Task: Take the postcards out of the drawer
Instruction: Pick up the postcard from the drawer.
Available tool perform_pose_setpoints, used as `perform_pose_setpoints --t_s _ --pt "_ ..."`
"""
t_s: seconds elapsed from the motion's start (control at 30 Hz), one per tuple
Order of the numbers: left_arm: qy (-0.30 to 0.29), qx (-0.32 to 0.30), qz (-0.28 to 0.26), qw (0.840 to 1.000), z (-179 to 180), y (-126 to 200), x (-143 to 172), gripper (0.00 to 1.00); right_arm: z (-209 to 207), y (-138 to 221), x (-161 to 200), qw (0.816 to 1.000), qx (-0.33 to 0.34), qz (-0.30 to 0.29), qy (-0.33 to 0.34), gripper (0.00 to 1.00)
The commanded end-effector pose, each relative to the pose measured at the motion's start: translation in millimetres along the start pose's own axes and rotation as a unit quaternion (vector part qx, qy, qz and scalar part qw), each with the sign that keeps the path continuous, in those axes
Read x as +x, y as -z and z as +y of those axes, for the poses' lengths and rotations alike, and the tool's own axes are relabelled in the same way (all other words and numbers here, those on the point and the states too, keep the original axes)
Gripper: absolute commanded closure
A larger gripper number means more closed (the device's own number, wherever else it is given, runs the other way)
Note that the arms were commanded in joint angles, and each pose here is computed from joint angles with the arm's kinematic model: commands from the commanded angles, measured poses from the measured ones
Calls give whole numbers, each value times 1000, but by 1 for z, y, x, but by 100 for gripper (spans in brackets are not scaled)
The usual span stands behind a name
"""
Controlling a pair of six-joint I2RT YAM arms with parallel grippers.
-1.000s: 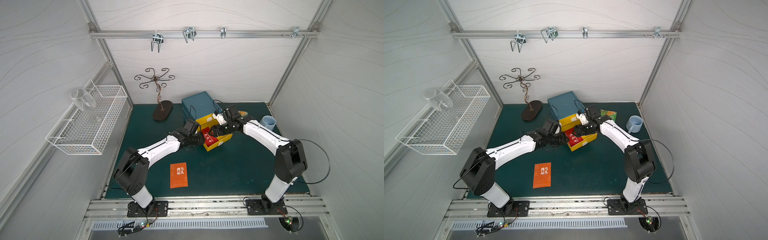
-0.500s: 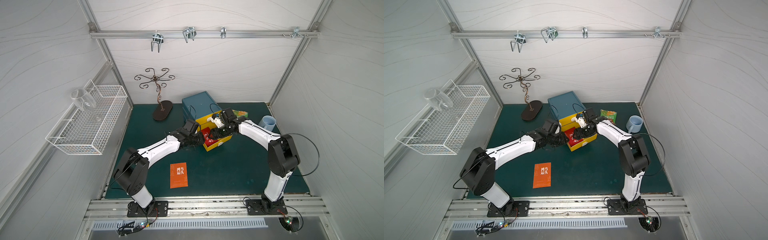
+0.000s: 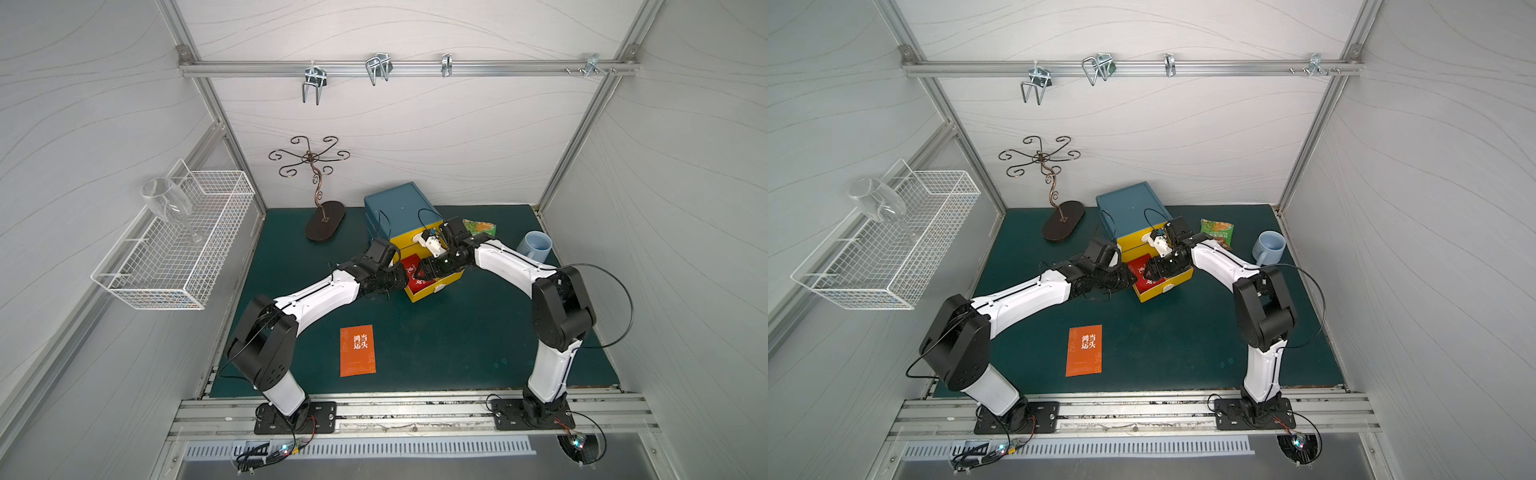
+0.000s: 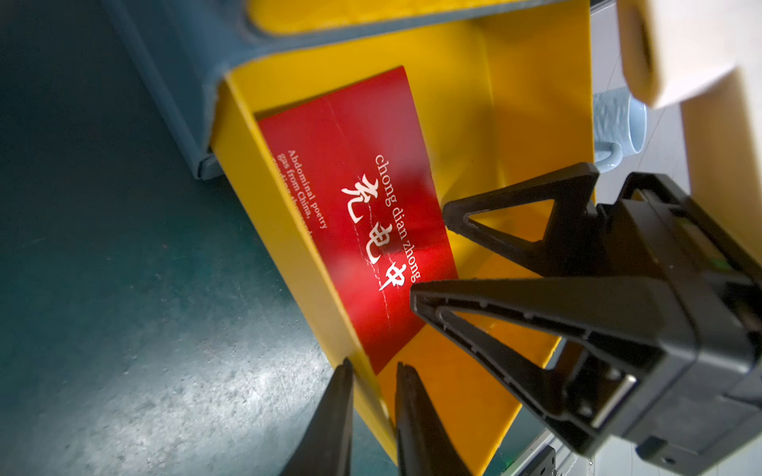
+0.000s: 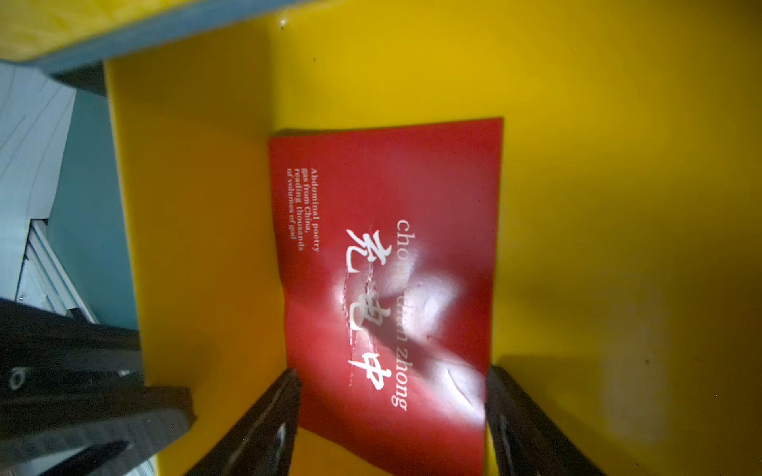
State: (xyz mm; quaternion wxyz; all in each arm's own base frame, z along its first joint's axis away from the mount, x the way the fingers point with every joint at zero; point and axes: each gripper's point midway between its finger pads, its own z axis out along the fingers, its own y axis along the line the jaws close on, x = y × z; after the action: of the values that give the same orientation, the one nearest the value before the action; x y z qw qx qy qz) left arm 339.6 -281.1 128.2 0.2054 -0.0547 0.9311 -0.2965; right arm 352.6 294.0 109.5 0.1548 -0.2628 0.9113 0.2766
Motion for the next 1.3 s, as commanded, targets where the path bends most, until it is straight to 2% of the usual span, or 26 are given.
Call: perform_pose_setpoints --t_s 0.0,0.73,1.27 --pt "-4 -8 1 1000 2 -7 -3 78 7 -21 15 999 -31 32 -18 27" --pt "0 -2 8 1000 -1 -9 1 80 27 -15 4 989 -131 -4 -68 28" --pt "-3 2 14 1000 -3 -11 3 80 39 3 -15 978 -187 -40 -85 30"
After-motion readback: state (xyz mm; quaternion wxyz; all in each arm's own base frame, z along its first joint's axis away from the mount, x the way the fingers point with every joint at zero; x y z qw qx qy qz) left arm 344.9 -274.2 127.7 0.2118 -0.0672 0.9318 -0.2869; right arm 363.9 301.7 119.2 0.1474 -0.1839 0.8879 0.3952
